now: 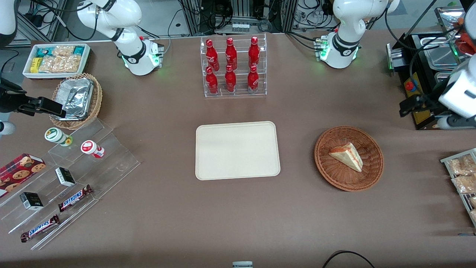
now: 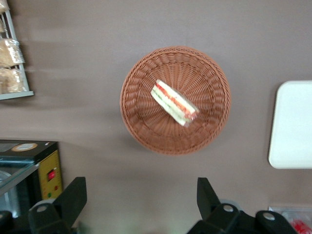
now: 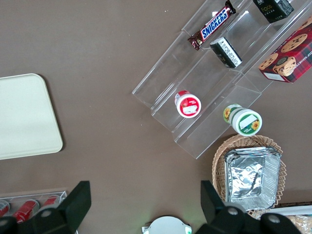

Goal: Place sandwich from basket to tray
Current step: 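Move the left gripper over the wrapped sandwich in the wicker basket, then lower the open left gripper around the sandwich and close on it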

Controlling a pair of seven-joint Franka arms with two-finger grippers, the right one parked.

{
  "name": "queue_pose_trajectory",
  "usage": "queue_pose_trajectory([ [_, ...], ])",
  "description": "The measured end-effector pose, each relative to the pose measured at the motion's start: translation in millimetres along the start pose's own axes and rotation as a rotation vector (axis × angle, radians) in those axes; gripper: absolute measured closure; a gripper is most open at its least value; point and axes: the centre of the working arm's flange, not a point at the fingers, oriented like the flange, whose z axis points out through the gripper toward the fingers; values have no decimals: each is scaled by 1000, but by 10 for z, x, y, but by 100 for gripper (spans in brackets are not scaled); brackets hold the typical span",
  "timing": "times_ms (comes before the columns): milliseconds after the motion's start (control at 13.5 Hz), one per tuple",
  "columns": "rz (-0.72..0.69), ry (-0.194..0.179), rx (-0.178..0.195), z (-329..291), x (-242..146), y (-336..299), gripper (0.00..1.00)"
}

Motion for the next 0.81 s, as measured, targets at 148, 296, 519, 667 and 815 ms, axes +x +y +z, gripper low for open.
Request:
queue_pose_trajectory([
  [148, -32, -1, -1, 444, 93, 26, 0],
  [296, -119, 16, -4, 801, 133, 41, 0],
  [519, -262, 55, -16, 1282, 128, 67, 0],
  [667, -380, 78, -28, 1549, 95, 91, 0],
  [815, -489, 113, -49, 1758, 63, 166, 0],
])
